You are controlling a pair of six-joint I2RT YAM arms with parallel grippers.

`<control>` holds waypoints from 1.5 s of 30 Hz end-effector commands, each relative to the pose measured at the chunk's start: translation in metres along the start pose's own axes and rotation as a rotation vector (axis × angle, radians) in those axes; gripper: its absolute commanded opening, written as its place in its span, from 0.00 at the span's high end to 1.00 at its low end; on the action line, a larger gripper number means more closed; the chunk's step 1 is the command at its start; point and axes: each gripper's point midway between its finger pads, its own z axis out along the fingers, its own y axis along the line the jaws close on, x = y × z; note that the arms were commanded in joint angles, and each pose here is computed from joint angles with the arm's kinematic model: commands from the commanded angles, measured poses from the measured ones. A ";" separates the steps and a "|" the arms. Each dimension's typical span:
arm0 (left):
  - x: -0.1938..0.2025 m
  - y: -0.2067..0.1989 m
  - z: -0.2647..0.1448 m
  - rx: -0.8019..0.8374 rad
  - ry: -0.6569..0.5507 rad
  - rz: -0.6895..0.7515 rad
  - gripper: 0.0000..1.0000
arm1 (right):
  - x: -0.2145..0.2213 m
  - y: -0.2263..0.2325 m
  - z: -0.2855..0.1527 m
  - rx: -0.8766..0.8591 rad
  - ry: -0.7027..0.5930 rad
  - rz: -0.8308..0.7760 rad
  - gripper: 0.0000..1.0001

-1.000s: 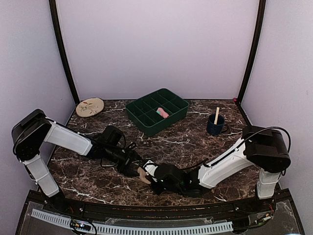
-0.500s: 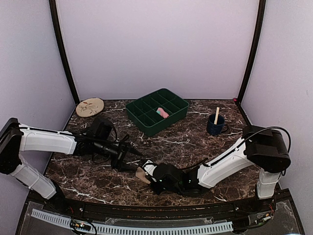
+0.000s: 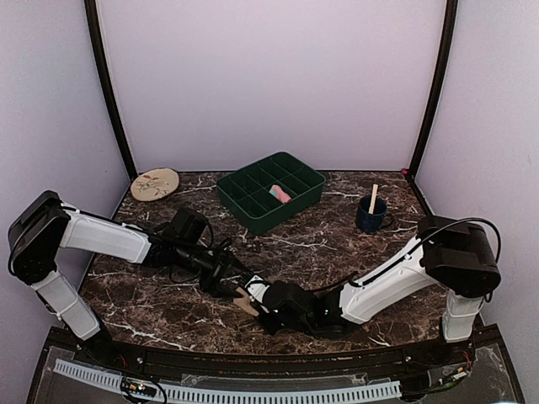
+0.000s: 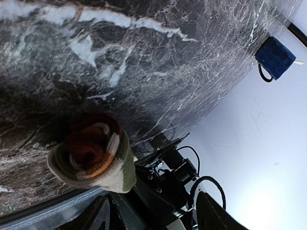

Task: Roll the socks
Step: Pick up the sock from the center of the board.

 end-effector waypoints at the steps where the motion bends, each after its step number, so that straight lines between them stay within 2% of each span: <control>1: 0.002 -0.009 0.003 0.021 0.018 0.027 0.36 | 0.000 0.005 0.000 0.006 -0.010 -0.006 1.00; 9: 0.000 0.002 0.004 -0.004 0.015 0.004 0.36 | -0.001 0.001 -0.002 0.023 -0.019 -0.005 1.00; 20: 0.009 0.020 0.016 -0.055 0.079 -0.022 0.33 | -0.005 0.000 -0.003 0.036 -0.036 -0.020 1.00; 32: 0.000 0.036 0.031 -0.126 0.070 -0.051 0.35 | -0.007 0.002 -0.007 0.034 -0.051 -0.028 1.00; 37: -0.004 0.042 0.034 -0.151 0.066 -0.054 0.45 | -0.005 0.004 -0.008 0.032 -0.050 -0.033 1.00; 43: -0.005 0.054 0.035 -0.200 0.072 -0.045 0.63 | -0.005 0.000 -0.010 0.045 -0.057 -0.032 1.00; 45: -0.004 0.058 0.035 -0.217 0.080 -0.038 0.65 | -0.005 0.000 -0.010 0.046 -0.057 -0.036 1.00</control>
